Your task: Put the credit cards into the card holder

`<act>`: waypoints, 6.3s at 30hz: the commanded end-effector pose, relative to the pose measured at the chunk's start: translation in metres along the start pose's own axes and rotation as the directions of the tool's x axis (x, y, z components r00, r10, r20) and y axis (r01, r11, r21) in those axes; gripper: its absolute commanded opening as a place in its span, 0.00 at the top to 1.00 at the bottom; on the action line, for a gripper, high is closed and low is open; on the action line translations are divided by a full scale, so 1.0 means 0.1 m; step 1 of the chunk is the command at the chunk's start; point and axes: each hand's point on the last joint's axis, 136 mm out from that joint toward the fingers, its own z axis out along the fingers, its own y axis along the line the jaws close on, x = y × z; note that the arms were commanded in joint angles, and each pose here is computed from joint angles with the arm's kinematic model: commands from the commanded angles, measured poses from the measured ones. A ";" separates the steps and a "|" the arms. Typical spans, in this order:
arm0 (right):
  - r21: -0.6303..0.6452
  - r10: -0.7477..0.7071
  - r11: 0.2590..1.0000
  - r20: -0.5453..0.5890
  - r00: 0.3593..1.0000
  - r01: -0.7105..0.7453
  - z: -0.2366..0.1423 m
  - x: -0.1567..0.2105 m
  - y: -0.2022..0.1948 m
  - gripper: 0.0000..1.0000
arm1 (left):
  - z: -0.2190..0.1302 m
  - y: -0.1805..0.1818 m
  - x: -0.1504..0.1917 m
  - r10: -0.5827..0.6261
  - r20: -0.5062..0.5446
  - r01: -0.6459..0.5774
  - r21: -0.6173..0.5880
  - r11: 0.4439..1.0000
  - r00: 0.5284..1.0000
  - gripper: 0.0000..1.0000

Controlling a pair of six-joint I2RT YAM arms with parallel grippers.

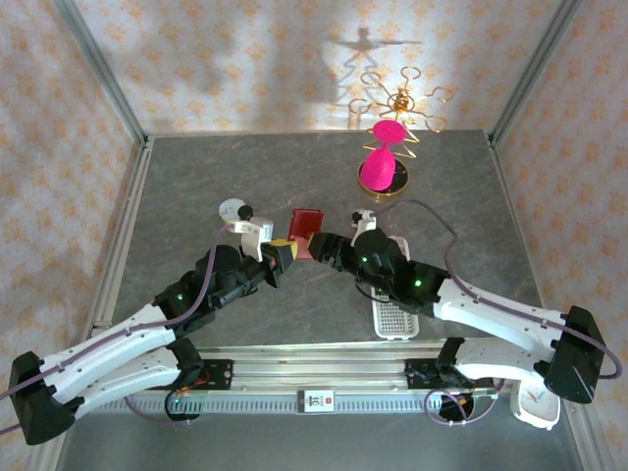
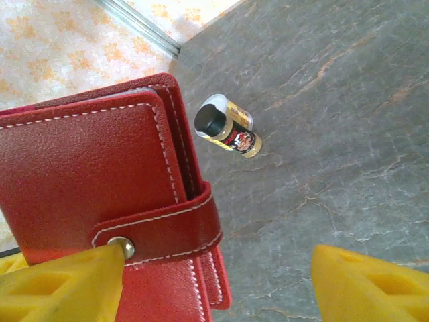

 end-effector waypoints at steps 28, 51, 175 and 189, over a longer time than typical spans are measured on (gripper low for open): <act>0.383 -0.165 0.913 0.025 0.986 0.143 0.14 -0.05 -0.69 0.29 | -0.08 0.02 -0.21 0.015 0.106 -0.012 -0.026 1.000 0.994 1.00; -0.142 -0.131 0.978 0.162 0.978 0.155 -0.55 -0.40 0.15 0.31 | -0.14 -0.21 -0.31 -0.223 0.113 0.209 0.124 0.970 0.968 1.00; 0.374 -0.069 0.915 -0.231 0.971 0.154 0.23 0.73 -1.46 0.73 | 0.20 1.14 1.95 -0.442 -0.233 0.357 -0.332 0.873 0.866 0.68; 0.236 -0.119 0.955 -0.253 0.960 0.180 0.27 0.63 -0.81 0.57 | 0.18 1.14 1.89 -0.438 -0.217 0.358 -0.329 0.874 0.872 0.67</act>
